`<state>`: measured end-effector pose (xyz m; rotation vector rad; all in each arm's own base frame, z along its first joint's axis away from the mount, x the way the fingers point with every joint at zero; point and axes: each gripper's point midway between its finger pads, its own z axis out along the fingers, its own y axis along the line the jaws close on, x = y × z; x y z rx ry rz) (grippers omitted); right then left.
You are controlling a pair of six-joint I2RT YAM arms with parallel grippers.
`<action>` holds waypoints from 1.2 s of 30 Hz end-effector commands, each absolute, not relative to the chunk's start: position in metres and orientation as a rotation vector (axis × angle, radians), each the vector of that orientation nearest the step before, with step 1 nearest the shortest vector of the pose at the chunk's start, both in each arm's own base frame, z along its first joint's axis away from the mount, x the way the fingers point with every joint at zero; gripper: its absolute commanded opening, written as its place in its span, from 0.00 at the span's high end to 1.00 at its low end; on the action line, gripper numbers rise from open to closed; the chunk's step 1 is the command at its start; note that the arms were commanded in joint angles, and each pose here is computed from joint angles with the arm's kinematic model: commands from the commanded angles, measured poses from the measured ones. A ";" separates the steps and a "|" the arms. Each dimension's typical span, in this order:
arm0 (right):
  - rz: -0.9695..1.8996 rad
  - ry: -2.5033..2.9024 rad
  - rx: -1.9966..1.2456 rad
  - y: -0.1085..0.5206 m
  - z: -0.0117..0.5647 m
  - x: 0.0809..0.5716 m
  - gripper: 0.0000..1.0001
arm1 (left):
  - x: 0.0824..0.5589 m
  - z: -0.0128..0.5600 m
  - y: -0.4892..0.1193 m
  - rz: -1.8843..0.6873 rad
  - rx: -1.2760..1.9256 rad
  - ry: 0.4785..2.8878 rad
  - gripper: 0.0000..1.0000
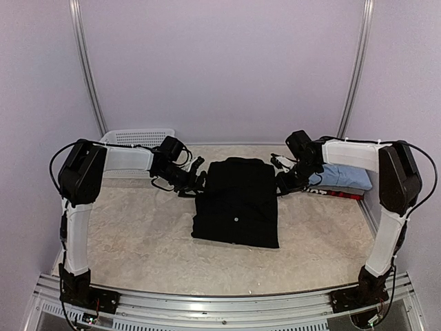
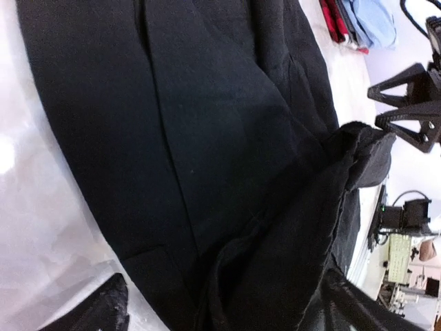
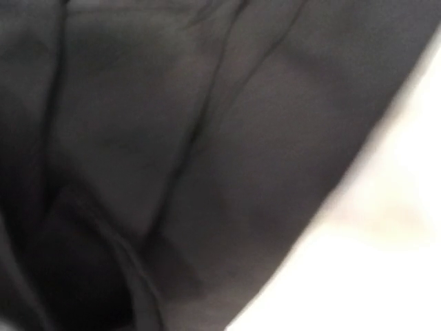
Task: Fold and stack the long sleeve shirts
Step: Fold the rectangle-folded shirt at the center of the board, then move the 2/3-rectangle-folded shirt to the center of the board.
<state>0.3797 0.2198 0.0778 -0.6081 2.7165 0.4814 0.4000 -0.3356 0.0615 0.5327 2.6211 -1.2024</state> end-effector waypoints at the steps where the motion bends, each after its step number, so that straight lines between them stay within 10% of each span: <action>1: 0.267 2.596 -0.480 0.193 0.117 0.405 0.51 | 0.423 0.096 -0.329 -1.069 0.512 2.489 0.01; 15: 0.683 2.321 -0.700 0.268 0.139 0.336 0.31 | 0.351 0.156 -0.345 -0.888 0.608 2.205 0.01; 36: 0.646 2.568 -0.654 0.260 0.019 0.319 0.36 | 0.292 0.010 -0.338 -0.571 0.658 2.497 0.01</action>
